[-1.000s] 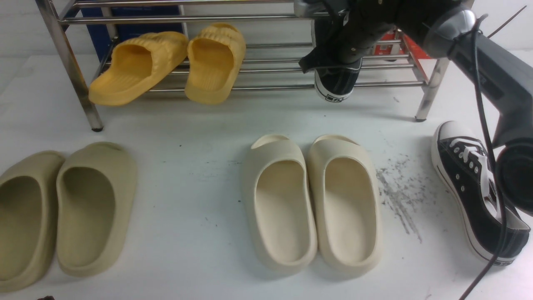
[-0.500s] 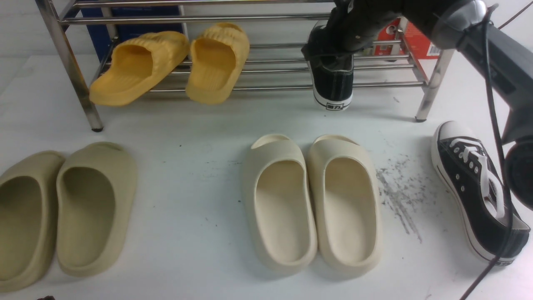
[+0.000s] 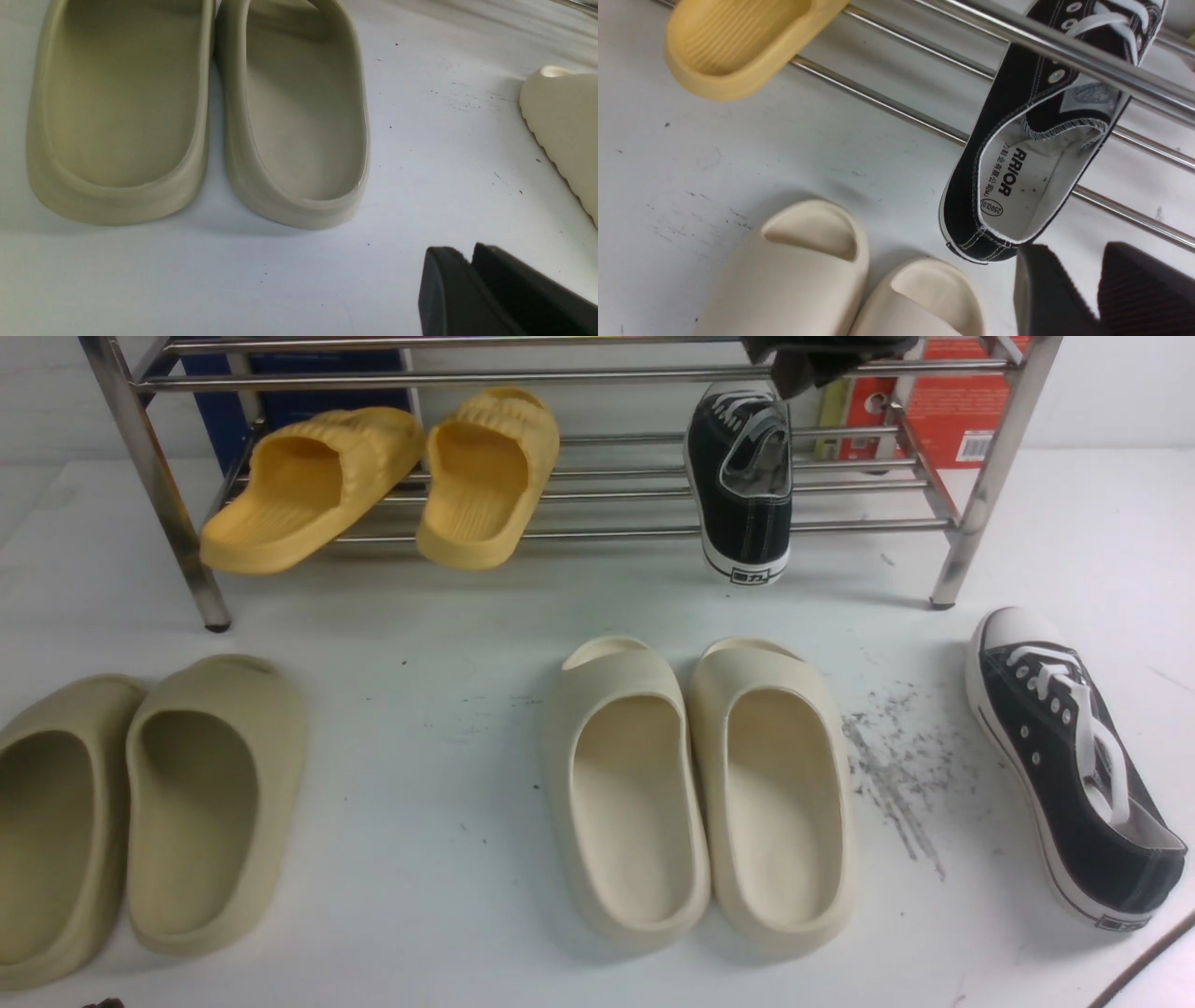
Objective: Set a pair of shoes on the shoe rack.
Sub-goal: Use the right arm to grab the shoe closest to it
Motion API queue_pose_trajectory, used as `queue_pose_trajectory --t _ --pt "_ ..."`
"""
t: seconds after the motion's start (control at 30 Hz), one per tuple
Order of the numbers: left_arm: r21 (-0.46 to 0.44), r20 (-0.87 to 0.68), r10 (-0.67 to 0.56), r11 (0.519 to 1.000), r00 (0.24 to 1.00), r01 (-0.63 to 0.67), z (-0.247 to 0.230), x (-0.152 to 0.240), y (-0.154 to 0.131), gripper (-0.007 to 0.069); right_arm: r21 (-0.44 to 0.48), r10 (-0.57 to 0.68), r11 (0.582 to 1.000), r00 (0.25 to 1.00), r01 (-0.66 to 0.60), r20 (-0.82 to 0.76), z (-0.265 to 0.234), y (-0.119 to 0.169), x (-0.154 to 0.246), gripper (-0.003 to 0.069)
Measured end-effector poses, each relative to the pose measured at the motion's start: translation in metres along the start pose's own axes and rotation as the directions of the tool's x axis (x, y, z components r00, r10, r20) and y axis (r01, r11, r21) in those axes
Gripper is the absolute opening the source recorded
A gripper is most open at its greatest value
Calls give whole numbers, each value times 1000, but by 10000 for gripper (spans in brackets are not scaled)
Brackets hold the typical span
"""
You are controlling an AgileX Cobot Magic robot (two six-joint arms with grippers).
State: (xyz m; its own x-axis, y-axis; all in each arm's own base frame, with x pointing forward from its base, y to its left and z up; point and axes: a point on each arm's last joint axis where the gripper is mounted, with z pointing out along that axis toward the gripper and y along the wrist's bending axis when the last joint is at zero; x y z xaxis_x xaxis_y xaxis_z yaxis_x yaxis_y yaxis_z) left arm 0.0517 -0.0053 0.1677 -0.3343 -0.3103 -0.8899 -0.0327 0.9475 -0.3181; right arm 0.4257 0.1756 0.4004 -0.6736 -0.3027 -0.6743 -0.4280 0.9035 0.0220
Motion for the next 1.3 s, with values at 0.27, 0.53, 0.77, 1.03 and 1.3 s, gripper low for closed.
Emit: queue_pose_trajectory --t 0.27,0.53,0.77,1.03,1.3 --pt "0 0 0 1000 1000 0 0 0 0 91 13 21 1000 980 -19 -197 -11 1 48 148" --pt "0 0 0 1000 1000 0 0 0 0 91 193 118 979 946 -61 -302 -62 -9 118 166" --pt "0 0 0 1000 1000 0 0 0 0 92 305 294 938 842 -163 -453 -52 -35 196 331" --pt "0 0 0 1000 1000 0 0 0 0 96 317 417 899 816 -304 -400 0 -66 251 510" --pt "0 0 0 1000 1000 0 0 0 0 104 313 417 900 807 -302 -418 32 -71 263 393"
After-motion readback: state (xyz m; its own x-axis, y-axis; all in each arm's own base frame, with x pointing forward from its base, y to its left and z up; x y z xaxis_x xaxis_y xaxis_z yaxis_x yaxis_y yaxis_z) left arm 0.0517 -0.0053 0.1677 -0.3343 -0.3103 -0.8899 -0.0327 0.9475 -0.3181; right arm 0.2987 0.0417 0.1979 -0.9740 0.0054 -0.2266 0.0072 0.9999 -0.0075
